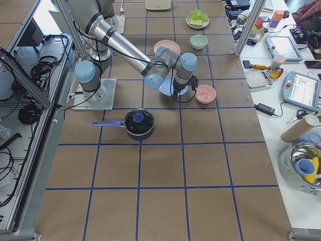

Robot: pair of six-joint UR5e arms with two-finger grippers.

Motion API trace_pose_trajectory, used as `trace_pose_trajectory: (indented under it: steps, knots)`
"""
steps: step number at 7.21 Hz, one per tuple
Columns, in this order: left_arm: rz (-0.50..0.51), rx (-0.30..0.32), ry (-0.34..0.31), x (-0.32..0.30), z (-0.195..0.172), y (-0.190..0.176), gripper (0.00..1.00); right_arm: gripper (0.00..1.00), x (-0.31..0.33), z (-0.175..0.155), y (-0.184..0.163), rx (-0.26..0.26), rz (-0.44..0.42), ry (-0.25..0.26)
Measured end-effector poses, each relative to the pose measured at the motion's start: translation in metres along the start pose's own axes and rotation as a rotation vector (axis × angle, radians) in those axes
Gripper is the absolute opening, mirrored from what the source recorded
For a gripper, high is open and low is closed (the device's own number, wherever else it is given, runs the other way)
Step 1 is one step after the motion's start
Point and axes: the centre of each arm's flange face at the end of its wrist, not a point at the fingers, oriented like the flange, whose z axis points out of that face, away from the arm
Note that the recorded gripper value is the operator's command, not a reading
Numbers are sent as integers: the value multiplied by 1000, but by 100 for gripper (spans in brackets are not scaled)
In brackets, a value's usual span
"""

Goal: Stack three plates with pink and blue
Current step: 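Carry the blue plate with the right gripper onto the pink plate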

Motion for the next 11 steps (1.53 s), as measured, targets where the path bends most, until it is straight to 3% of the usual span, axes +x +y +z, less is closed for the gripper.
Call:
trace_pose_trajectory:
  steps: [3, 11]
  knots:
    - [-9, 28, -2, -9, 6, 1, 100, 4, -27, -13, -6, 0, 75, -74]
    - [-15, 31, -4, -12, 2, 4, 100, 4, -217, -26, -16, 14, 246, -35]
